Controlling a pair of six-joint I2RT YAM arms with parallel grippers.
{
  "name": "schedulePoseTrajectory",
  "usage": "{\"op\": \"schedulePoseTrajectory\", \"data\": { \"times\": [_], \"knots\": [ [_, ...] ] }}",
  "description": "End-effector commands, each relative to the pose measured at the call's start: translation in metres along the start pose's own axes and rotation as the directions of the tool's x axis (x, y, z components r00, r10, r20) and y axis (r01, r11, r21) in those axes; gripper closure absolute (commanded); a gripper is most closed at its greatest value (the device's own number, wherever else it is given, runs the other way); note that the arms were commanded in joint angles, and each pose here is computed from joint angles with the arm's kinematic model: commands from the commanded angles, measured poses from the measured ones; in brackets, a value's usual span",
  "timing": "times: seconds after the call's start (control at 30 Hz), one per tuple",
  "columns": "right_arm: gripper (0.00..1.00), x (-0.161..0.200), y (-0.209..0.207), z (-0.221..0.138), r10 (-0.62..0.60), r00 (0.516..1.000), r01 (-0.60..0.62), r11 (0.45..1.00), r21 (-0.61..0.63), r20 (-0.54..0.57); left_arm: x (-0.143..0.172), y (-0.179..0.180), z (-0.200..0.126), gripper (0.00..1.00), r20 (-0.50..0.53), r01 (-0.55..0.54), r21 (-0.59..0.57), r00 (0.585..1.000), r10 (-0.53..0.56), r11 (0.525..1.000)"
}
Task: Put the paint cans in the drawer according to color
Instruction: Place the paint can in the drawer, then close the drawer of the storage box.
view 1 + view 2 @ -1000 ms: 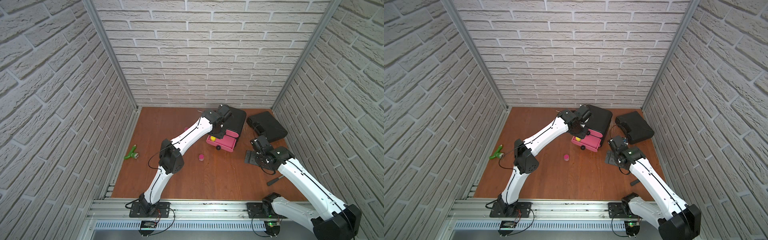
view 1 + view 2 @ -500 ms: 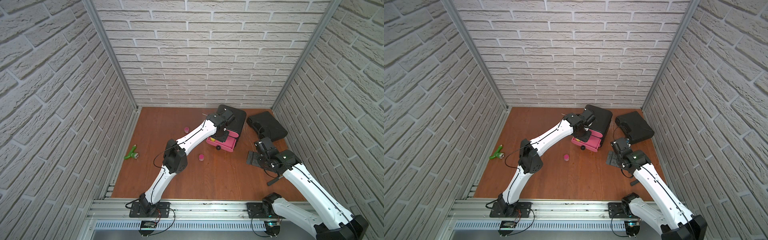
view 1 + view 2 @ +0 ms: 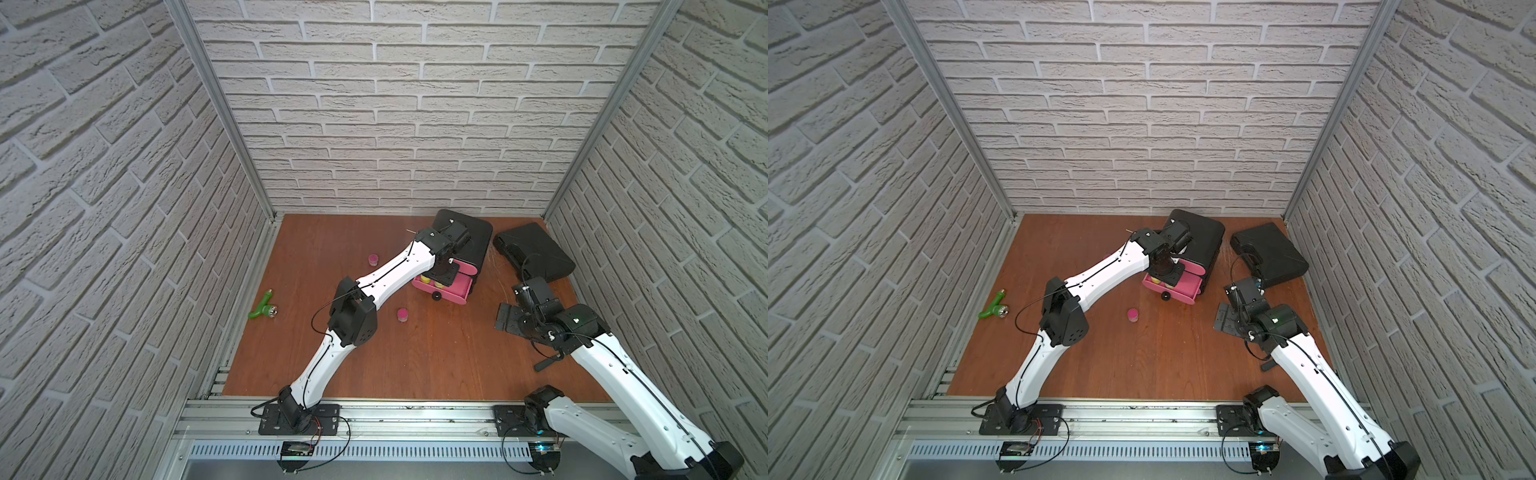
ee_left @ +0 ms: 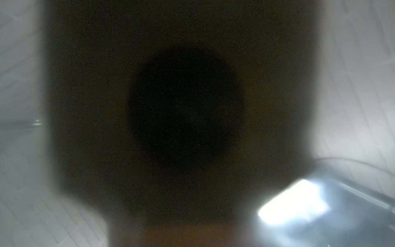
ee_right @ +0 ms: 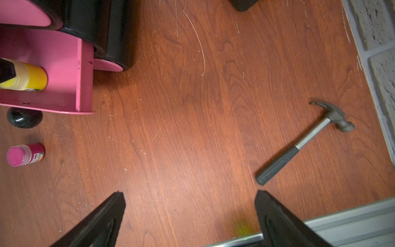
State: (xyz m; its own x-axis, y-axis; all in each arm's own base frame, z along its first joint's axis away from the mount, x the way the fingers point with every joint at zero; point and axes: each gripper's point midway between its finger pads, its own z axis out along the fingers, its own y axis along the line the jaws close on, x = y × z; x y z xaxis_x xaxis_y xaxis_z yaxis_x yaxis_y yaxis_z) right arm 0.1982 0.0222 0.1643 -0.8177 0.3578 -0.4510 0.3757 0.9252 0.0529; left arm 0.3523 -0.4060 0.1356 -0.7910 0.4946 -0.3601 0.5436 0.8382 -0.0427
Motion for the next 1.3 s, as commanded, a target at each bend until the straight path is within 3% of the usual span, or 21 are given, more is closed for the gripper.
{"op": "schedulePoseTrajectory", "data": {
  "times": [0.0, 0.27, 0.5, 0.73, 0.87, 0.9, 0.97, 1.27],
  "knots": [
    [0.0, -0.01, 0.003, -0.008, -0.015, 1.0, 0.015, 1.0, -0.012, 0.025, -0.011, -0.006, -0.014, 0.53, 0.049, -0.006, 0.026, 0.999, 0.004, 1.0],
    [0.01, -0.044, 0.058, -0.024, -0.039, 0.998, 0.047, 0.978, -0.203, 0.047, -0.03, 0.017, -0.079, 0.56, 0.197, 0.155, 0.089, 0.966, -0.17, 0.984],
    [0.02, -0.11, 0.102, -0.029, -0.057, 0.991, 0.085, 0.967, -0.24, 0.118, -0.007, 0.051, -0.104, 0.65, 0.248, 0.308, 0.159, 0.907, -0.34, 0.938],
    [0.05, -0.195, 0.141, -0.011, -0.02, 0.983, 0.069, 0.961, -0.268, 0.181, 0.039, 0.056, -0.09, 0.75, 0.263, 0.301, 0.158, 0.905, -0.334, 0.94],
    [0.05, -0.232, 0.161, 0.007, -0.008, 0.984, 0.058, 0.96, -0.274, 0.18, 0.054, 0.044, -0.075, 0.75, 0.279, 0.235, 0.183, 0.919, -0.28, 0.955],
    [0.05, -0.241, 0.166, 0.01, 0.0, 0.983, 0.052, 0.958, -0.282, 0.181, 0.056, 0.038, -0.069, 0.72, 0.285, 0.204, 0.198, 0.924, -0.256, 0.959],
    [0.05, -0.254, 0.172, 0.019, 0.018, 0.984, 0.037, 0.954, -0.298, 0.179, 0.06, 0.033, -0.058, 0.69, 0.286, 0.173, 0.209, 0.93, -0.229, 0.962],
    [0.06, -0.301, 0.187, 0.06, 0.072, 0.978, -0.004, 0.945, -0.326, 0.196, 0.069, 0.03, -0.023, 0.76, 0.323, 0.114, 0.193, 0.93, -0.172, 0.975]
  ]
}}
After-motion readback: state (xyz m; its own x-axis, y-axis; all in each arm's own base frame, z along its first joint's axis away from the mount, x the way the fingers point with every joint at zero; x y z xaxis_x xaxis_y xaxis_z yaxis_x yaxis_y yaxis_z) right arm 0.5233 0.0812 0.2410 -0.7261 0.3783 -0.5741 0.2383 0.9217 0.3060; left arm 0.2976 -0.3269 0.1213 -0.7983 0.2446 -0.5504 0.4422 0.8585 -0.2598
